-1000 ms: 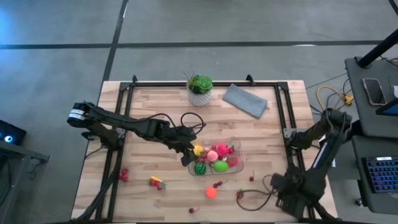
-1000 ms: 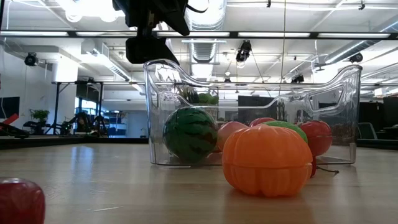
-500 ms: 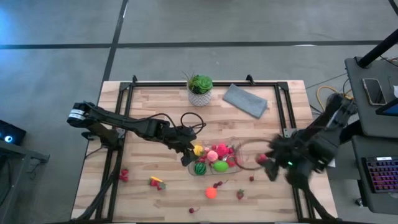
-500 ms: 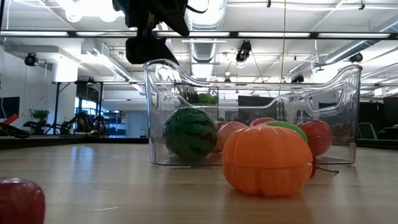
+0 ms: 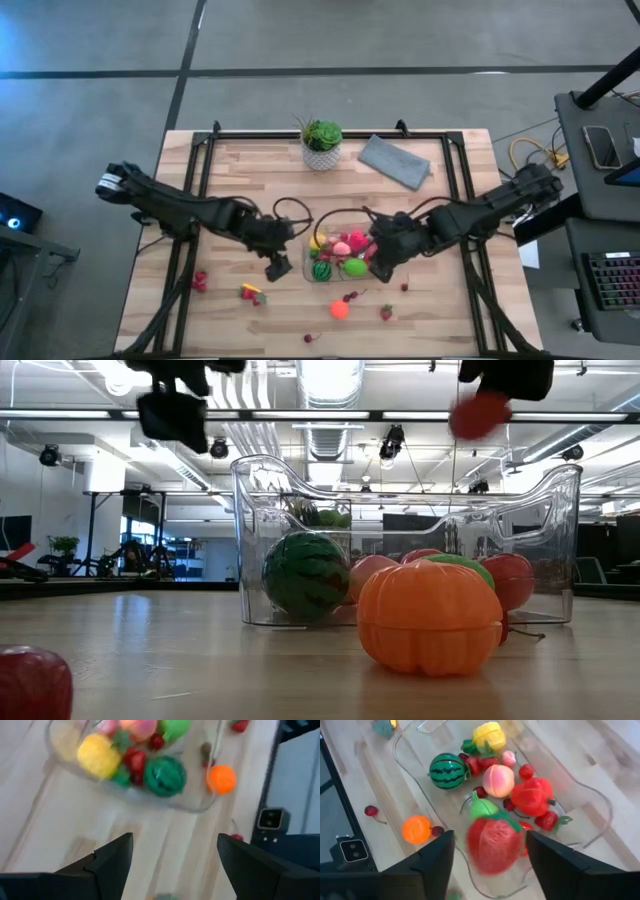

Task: Pick and placing Produce into tupperware
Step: Put the strawberry into the transparent bin

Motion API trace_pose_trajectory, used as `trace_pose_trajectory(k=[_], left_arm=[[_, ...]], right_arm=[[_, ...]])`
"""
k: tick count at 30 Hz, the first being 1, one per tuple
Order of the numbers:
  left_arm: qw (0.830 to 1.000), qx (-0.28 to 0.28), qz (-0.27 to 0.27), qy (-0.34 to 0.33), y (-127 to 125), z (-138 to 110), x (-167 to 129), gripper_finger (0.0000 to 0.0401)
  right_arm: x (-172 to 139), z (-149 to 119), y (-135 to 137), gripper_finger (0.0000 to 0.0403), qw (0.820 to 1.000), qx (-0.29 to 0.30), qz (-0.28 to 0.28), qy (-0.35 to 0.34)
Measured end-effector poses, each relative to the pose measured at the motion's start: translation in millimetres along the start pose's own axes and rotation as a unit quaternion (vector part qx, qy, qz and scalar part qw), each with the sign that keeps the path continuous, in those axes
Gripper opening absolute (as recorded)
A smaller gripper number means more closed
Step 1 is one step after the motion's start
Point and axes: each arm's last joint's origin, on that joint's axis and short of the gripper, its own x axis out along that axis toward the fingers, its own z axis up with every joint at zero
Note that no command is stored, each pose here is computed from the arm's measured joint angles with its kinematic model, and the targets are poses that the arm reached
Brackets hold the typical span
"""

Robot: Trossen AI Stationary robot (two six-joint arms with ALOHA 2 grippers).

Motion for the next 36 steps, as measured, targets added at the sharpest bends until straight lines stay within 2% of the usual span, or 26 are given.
trace_pose_trajectory(k=[3,8,13,18,21,24,27,30,36], left_arm=[[0.999,-0.012,0.042,0.001,1,-13,-13,0.0274],[0.990,-0.061,0.127,0.011,8,-38,-35,0.0274],[0.986,-0.112,0.125,0.027,14,-66,-44,0.0274],[0.981,-0.083,0.100,0.147,17,-107,-33,0.0274],[0.961,-0.072,0.119,0.240,22,-131,-22,0.0274],[0.928,-0.089,0.191,0.308,32,-146,-11,0.0274],[0.900,-0.077,0.248,0.351,37,-153,-3,0.0274],[0.888,-0.050,0.263,0.374,37,-155,8,0.0274],[0.859,-0.035,0.295,0.417,37,-161,31,0.0274]], right_arm=[[4,1,2,0.0279,1.000,0.002,-0.009,-0.002],[-10,8,3,0.0334,0.999,0.023,-0.011,-0.044],[-25,11,0,0.0362,0.997,0.029,-0.004,-0.066],[-28,8,-6,0.0363,0.998,0.023,-0.021,-0.054],[-28,6,-8,0.0363,0.998,0.019,-0.031,-0.047],[-28,6,-9,0.0363,0.998,0.015,-0.036,-0.047],[-28,7,-9,0.0363,0.997,0.010,-0.045,-0.058],[-27,8,-10,0.0364,0.997,0.000,-0.053,-0.064],[-26,10,-12,0.0364,0.996,0.003,-0.055,-0.065]])
